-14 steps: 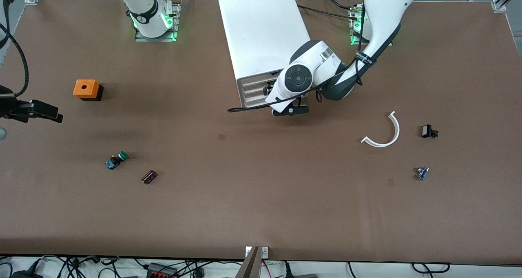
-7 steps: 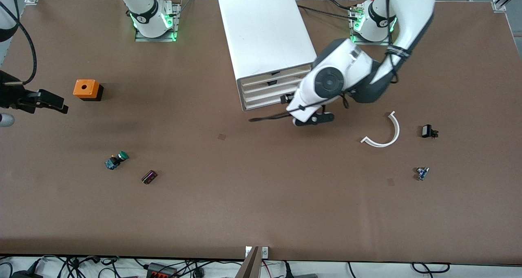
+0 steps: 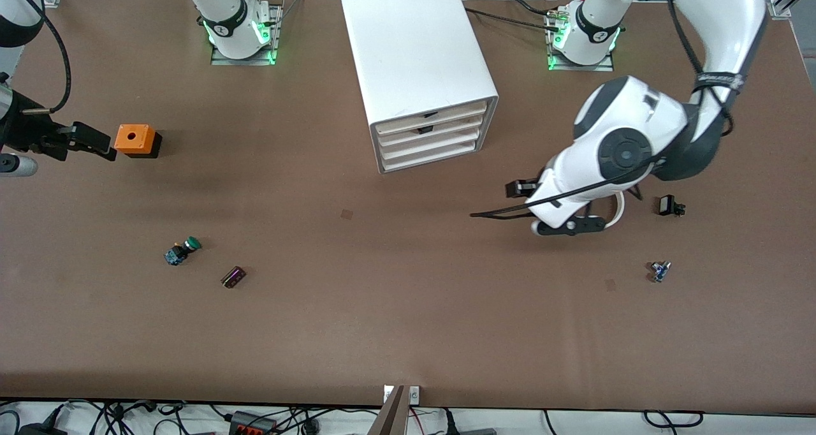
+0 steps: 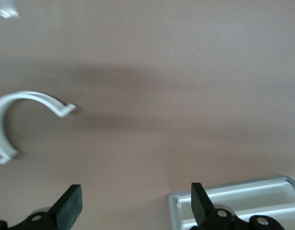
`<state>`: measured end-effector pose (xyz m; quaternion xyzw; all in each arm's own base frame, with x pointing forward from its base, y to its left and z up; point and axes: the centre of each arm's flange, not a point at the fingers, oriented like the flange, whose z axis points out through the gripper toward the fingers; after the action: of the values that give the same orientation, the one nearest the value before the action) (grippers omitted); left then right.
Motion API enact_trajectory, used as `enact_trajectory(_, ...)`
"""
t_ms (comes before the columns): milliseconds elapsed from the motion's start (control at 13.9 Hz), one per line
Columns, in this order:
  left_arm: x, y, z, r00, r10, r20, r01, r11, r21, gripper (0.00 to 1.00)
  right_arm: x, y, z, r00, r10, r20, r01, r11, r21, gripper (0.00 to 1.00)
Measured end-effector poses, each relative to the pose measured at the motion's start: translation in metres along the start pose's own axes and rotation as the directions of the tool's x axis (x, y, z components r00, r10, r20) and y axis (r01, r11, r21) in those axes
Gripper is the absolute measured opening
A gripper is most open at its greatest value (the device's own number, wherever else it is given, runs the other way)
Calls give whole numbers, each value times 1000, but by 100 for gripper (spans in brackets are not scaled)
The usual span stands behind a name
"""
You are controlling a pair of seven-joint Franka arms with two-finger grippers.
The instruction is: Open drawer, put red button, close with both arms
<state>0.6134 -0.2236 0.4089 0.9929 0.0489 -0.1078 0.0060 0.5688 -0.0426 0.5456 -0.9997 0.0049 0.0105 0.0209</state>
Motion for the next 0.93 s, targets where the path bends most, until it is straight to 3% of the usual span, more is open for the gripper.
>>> enact_trajectory(287,4,-32,-39,996,86,-26,-83,992,93,100,-1,0,1,1000,0,-7,0,1000,-1,100)
enact_trajectory(933,18,-123,-110,973,231,-9,-229,970,82,100,-1,-1,1,1000,-2,-8,2,1000,-2,100)
